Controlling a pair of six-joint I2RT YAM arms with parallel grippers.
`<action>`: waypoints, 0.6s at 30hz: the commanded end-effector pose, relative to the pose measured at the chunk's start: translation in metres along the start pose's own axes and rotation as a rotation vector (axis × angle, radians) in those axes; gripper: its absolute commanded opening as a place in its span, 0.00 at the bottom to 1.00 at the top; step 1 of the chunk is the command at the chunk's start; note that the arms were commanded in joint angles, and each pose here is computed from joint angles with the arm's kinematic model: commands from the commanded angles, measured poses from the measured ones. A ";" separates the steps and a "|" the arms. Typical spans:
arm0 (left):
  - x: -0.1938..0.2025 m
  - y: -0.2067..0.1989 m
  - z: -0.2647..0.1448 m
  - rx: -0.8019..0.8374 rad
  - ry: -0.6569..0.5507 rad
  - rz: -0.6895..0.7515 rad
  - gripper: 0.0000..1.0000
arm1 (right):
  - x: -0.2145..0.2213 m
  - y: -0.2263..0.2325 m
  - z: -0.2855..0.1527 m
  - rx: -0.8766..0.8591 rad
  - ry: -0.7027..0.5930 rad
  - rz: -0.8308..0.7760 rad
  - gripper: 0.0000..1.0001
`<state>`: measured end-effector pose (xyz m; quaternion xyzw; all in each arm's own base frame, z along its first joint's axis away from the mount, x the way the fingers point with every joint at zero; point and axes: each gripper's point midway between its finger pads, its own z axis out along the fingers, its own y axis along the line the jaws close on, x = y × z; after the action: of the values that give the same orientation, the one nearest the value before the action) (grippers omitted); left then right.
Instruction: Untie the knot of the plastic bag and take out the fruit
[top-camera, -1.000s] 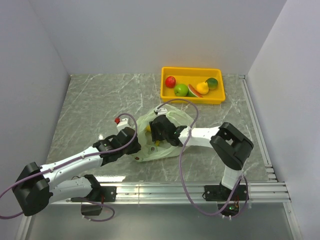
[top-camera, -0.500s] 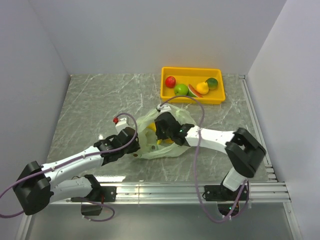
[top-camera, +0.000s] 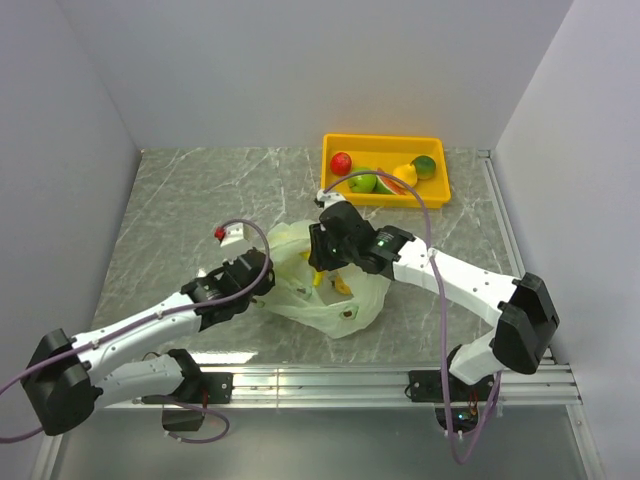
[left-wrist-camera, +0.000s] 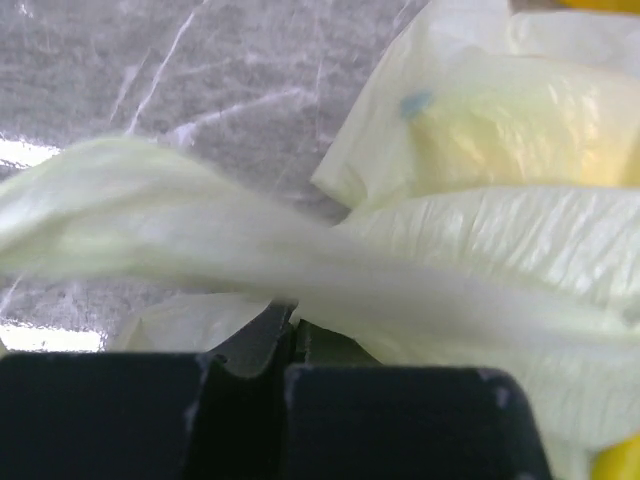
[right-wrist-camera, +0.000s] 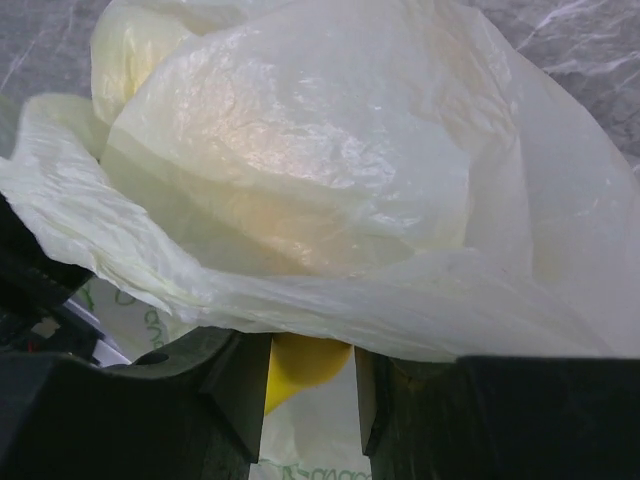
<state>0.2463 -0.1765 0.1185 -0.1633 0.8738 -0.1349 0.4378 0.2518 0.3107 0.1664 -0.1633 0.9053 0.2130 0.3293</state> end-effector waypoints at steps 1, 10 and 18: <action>-0.031 -0.013 -0.014 0.057 -0.101 -0.050 0.01 | -0.004 -0.009 0.000 0.075 -0.005 0.040 0.00; -0.021 0.000 -0.035 0.071 -0.028 -0.079 0.01 | -0.044 -0.087 0.031 0.445 -0.222 0.080 0.00; 0.011 0.024 -0.036 0.052 0.055 -0.103 0.01 | -0.073 -0.069 0.038 0.365 -0.267 0.149 0.00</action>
<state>0.2184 -0.1580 0.1379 -0.1891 0.8601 -0.1853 0.4360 0.3319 0.2593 0.1251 -0.0412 0.9106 0.0294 0.4101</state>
